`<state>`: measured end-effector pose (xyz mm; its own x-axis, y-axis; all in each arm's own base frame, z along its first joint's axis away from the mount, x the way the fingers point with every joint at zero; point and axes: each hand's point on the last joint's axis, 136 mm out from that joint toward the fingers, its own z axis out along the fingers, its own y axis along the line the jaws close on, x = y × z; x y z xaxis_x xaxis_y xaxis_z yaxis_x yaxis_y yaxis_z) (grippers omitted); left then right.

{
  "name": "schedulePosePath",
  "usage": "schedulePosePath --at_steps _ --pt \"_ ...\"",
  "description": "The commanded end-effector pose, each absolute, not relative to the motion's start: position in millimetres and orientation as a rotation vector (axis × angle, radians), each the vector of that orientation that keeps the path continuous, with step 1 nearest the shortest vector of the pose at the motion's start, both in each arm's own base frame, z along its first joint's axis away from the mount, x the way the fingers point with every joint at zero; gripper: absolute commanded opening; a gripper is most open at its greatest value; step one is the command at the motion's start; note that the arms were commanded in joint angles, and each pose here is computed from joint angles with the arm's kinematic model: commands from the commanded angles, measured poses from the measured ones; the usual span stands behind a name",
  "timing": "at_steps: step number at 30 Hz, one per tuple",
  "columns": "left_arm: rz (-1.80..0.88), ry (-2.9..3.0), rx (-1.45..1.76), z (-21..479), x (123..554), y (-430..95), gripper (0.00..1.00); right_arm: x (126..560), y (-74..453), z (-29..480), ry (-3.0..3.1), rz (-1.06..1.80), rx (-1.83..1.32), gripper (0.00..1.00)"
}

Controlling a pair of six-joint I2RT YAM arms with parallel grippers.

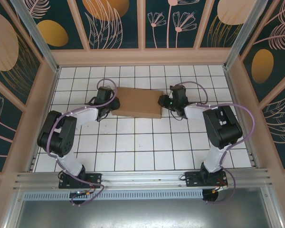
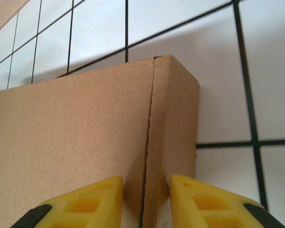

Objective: Fold the paper box

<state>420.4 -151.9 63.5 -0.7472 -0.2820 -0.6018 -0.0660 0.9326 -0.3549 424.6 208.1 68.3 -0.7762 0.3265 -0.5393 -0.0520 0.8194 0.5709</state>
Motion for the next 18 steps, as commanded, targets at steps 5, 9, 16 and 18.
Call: schedulePosePath --at_steps 5,9,16,18 --pt "-0.522 2.400 -0.285 60.6 429.4 -168.4 0.37 456.3 199.2 74.2 2.322 0.782 0.144 0.33" --pt "-0.531 2.391 -0.305 68.1 434.6 -169.9 0.40 461.7 196.9 76.5 2.317 0.786 0.142 0.34" --pt "-0.330 2.215 -0.296 130.9 429.5 -129.9 0.98 464.8 180.1 126.1 2.190 0.684 0.115 0.98" --pt "-0.248 2.150 -0.281 153.8 430.6 -116.8 0.99 466.0 168.7 145.0 2.146 0.608 0.128 0.99"
